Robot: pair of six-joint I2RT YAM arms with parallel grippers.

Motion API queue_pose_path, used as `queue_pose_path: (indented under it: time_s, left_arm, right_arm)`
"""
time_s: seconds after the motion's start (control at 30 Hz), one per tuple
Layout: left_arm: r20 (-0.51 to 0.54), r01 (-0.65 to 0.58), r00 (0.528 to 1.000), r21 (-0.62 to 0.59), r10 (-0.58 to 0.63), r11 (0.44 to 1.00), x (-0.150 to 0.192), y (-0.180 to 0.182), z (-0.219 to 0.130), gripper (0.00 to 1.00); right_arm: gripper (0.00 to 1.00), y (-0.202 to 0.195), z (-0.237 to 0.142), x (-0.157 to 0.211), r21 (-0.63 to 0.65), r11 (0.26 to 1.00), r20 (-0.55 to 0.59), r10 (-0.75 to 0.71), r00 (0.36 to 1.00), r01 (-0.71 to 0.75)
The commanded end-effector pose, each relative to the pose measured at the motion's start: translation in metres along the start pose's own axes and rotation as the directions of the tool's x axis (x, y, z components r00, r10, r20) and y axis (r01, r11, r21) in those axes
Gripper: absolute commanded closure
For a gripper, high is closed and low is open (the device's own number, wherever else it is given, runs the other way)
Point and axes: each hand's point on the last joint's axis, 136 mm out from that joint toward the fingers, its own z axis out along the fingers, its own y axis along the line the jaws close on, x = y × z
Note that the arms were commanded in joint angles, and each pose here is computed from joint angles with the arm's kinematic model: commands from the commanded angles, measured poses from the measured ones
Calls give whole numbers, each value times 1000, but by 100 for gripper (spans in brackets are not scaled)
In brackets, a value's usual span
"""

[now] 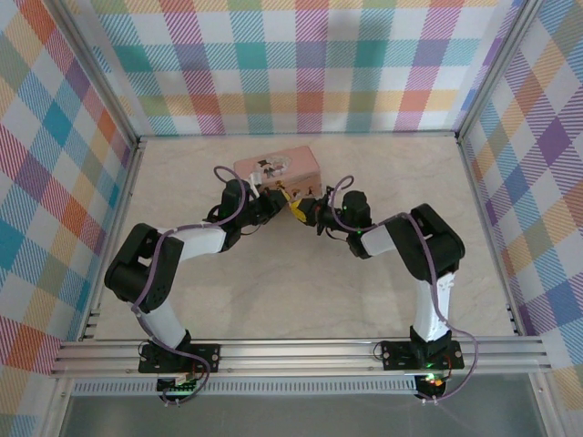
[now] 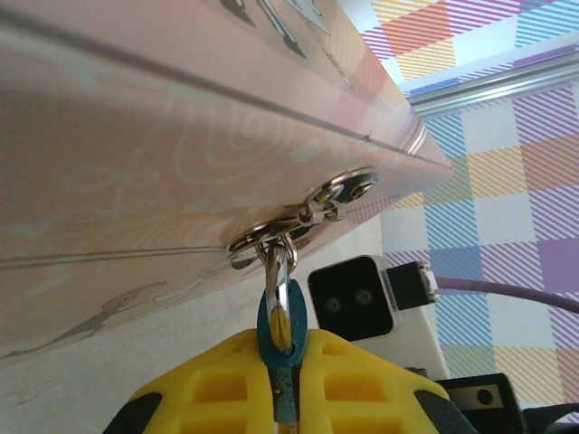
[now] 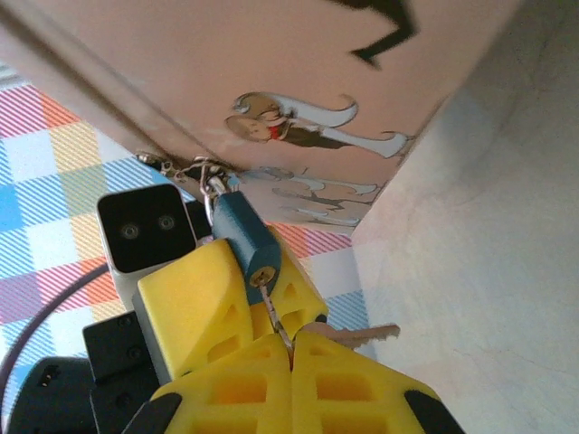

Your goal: Unlock the padlock with the key

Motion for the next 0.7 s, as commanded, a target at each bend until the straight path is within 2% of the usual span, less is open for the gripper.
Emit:
queue_pose_path:
  time_s: [0.0, 0.07, 0.2, 0.27, 0.4, 0.47, 0.67]
  left_arm:
    - [-97, -44, 994, 153, 59, 987, 23, -42, -8, 91]
    - [-98, -43, 994, 151, 58, 988, 23, -41, -8, 90]
    - [-106, -45, 993, 146, 60, 988, 25, -39, -8, 89]
    - [-108, -44, 992, 146, 61, 988, 26, -38, -8, 89]
    - [-109, -46, 992, 143, 62, 989, 26, -38, -8, 89]
    - [-111, -51, 992, 140, 66, 989, 26, -38, -8, 89]
    - [-106, -51, 992, 126, 64, 991, 25, -34, -7, 88]
  right_arm:
    - [100, 25, 6, -12, -143, 987, 15, 76, 997, -73]
    - [100, 33, 4, -10, -156, 986, 18, 57, 998, -54]
    - [100, 42, 7, -7, -169, 978, -18, 123, 992, -124]
    - [100, 38, 6, -8, -162, 973, -18, 166, 986, -167]
    - [100, 30, 8, -4, -105, 983, -26, 146, 989, -148]
    - [100, 36, 9, -6, -150, 976, -30, 157, 987, -159]
    - [100, 35, 17, 3, -70, 997, -88, 25, 996, -31]
